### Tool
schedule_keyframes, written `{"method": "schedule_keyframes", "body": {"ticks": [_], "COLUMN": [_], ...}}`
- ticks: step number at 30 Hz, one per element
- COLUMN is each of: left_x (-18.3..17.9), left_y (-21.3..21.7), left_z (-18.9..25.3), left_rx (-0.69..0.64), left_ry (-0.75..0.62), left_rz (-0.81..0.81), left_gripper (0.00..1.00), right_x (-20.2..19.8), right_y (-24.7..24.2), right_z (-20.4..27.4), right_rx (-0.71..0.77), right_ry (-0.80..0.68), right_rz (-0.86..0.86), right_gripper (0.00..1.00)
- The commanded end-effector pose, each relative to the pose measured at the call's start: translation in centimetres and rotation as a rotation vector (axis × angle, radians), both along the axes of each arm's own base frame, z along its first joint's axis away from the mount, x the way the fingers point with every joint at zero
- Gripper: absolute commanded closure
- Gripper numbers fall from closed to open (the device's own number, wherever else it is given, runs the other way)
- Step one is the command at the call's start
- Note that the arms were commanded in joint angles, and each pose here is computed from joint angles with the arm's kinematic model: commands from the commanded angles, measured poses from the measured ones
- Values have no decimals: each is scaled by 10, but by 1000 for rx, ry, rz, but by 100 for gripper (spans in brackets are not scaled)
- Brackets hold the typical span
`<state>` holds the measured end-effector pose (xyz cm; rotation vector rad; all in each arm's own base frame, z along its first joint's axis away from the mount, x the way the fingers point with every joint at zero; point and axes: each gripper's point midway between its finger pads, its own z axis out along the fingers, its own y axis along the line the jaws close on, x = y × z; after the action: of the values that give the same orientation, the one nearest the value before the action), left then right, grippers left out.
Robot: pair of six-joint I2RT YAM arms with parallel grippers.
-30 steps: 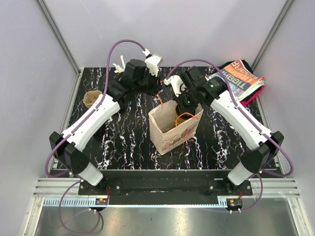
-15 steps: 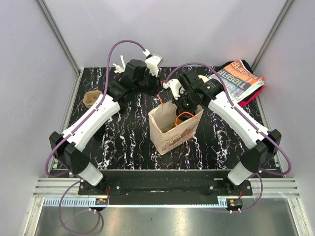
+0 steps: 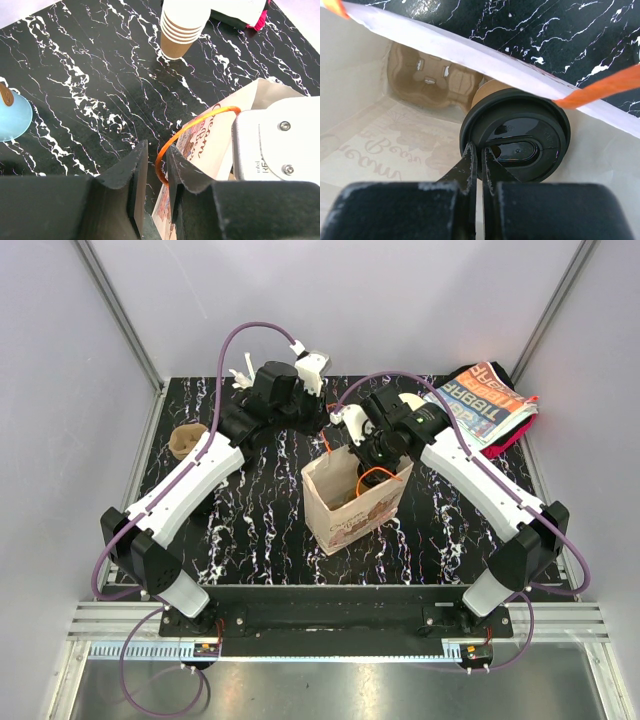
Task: Pack the takeout coffee
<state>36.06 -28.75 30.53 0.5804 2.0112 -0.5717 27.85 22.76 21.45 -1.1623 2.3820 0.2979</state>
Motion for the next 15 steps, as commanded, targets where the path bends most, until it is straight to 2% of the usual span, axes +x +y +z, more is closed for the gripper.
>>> {"method": "schedule_keyframes", "body": {"ticks": [1,15], "left_x": [-1,-1], "left_y": [-2,-2], "left_z": [24,22], "left_rx": [-64,-64], "left_ry": [-53,-47], "left_rz": [-13,-16], "left_gripper": [76,76], "right_x": [7,17], "right_y": [6,10], "right_z": [2,7], "right_rx": [6,30], "right_ry": [-42,-110], "right_rz": [16,29], "right_gripper": [100,100]}}
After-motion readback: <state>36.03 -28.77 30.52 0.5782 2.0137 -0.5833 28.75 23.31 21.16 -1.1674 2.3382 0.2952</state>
